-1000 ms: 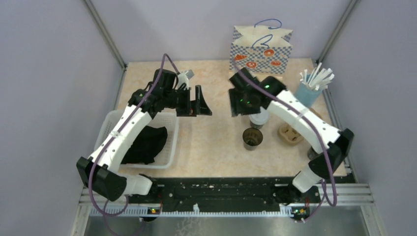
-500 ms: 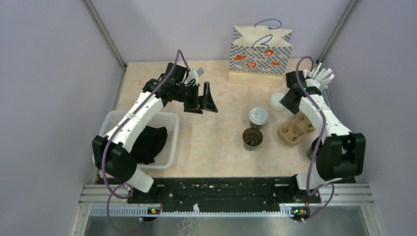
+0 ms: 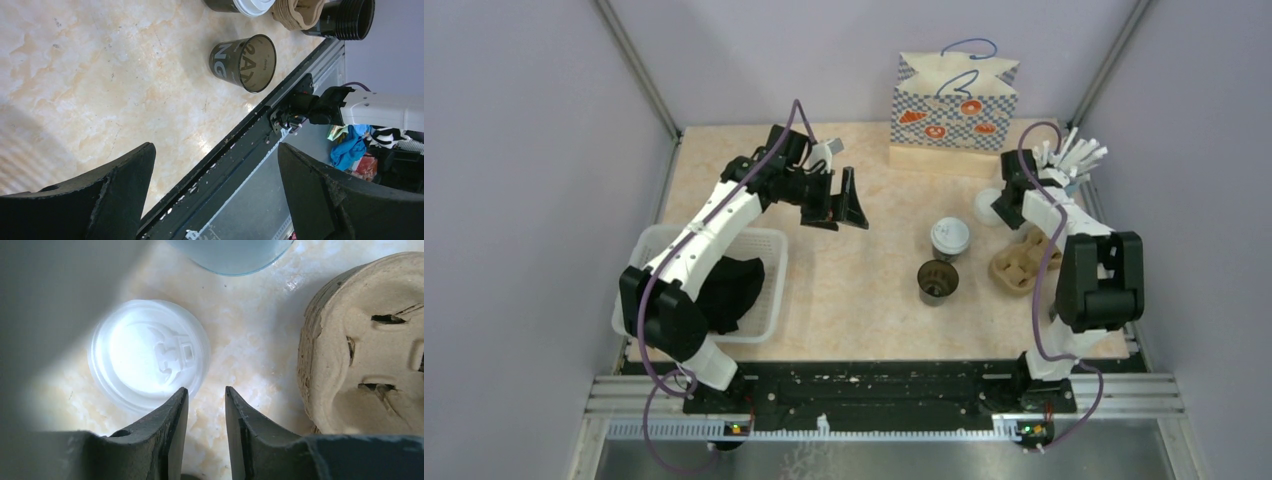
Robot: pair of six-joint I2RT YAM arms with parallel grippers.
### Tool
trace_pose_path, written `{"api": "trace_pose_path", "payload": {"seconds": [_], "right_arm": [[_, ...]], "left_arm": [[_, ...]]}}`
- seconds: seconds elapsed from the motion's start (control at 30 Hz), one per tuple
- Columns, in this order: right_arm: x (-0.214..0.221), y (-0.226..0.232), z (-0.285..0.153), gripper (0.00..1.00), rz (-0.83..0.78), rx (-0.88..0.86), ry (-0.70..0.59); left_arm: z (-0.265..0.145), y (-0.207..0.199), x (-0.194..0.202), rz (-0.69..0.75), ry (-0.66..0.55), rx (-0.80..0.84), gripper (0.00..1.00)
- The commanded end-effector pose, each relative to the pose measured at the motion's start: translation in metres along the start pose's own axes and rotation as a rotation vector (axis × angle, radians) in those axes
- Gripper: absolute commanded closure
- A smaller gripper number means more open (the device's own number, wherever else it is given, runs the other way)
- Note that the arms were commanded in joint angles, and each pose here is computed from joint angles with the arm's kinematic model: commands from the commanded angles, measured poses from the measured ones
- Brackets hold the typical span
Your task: Pack the takeout coffee
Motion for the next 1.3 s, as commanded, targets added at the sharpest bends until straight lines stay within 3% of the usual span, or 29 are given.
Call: {"api": "trace_pose_path", "payload": {"seconds": [0.0,1.27], "right_arm": [[-0.02,0.008,0.004,0.67,0.07,0.005,-0.056],[-0.013,0.009,0.022,0.94,0.026,0.036,-0.023]], "left_arm": [[-0.003,-0.008,-0.004,0.041,-0.006,0.016,0.02],[-0.001,-0.008,-0.002,0.051,0.004,0.019,0.02]]}}
Point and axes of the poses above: each gripper's point midway between its finger pads, its own z axis out along the fingers, its own y axis along the line the jaws close on, x = y × z, the point moved 5 cm from there along -z, back along the fingers, and after that the axes turned 15 degrees about -z, right-handed, at the moved point
